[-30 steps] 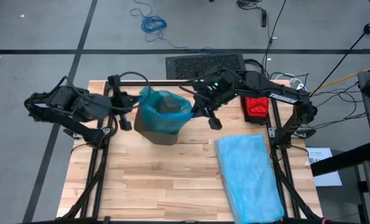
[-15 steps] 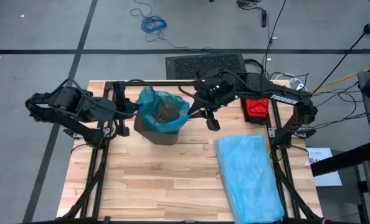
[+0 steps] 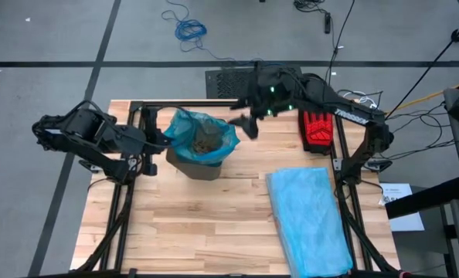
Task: Place trash/remove bag and relplace
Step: Remove the trash bag from the bin
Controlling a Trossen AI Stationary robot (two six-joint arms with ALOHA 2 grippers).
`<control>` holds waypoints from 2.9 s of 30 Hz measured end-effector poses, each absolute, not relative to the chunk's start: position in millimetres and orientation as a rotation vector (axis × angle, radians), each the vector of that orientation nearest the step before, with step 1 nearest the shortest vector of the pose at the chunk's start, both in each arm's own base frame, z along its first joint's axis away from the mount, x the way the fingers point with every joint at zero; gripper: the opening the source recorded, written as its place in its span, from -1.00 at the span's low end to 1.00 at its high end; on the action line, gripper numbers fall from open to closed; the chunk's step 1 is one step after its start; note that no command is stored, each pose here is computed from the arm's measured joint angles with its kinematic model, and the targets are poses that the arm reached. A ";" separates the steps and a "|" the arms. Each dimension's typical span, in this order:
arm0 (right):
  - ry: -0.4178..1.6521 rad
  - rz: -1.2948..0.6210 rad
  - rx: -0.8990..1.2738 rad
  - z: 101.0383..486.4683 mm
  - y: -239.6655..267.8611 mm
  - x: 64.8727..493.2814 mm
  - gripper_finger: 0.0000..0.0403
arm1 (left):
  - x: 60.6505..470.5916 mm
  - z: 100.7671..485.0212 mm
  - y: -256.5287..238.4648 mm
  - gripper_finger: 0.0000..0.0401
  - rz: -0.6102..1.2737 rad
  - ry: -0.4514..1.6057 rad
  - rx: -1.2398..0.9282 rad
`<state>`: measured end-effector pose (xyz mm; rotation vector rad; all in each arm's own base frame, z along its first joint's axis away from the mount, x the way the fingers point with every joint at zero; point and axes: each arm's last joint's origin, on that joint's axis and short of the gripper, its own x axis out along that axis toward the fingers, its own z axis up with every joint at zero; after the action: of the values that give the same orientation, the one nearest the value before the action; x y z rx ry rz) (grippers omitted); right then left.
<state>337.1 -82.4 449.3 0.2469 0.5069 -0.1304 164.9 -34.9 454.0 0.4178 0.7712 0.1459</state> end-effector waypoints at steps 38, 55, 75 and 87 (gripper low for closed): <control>0.479 0.259 0.547 349.8 -176.2 421.8 -0.98 | 189.2 441.4 -45.9 -1.00 0.086 0.841 0.380; 0.562 0.143 0.004 434.3 -107.9 336.6 -0.75 | 175.2 434.8 -41.7 -1.00 0.252 0.945 0.380; 0.783 -0.153 -0.233 352.1 -18.9 295.3 0.01 | 151.0 444.9 -37.5 -1.00 0.442 0.819 0.281; 0.083 -0.399 -0.272 261.1 -20.8 277.4 -0.18 | 150.9 446.5 -37.5 -1.00 0.496 0.778 0.275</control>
<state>277.4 -20.8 261.1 -0.2724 0.0828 -0.3991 150.9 -37.5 446.5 0.2754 0.7784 0.4959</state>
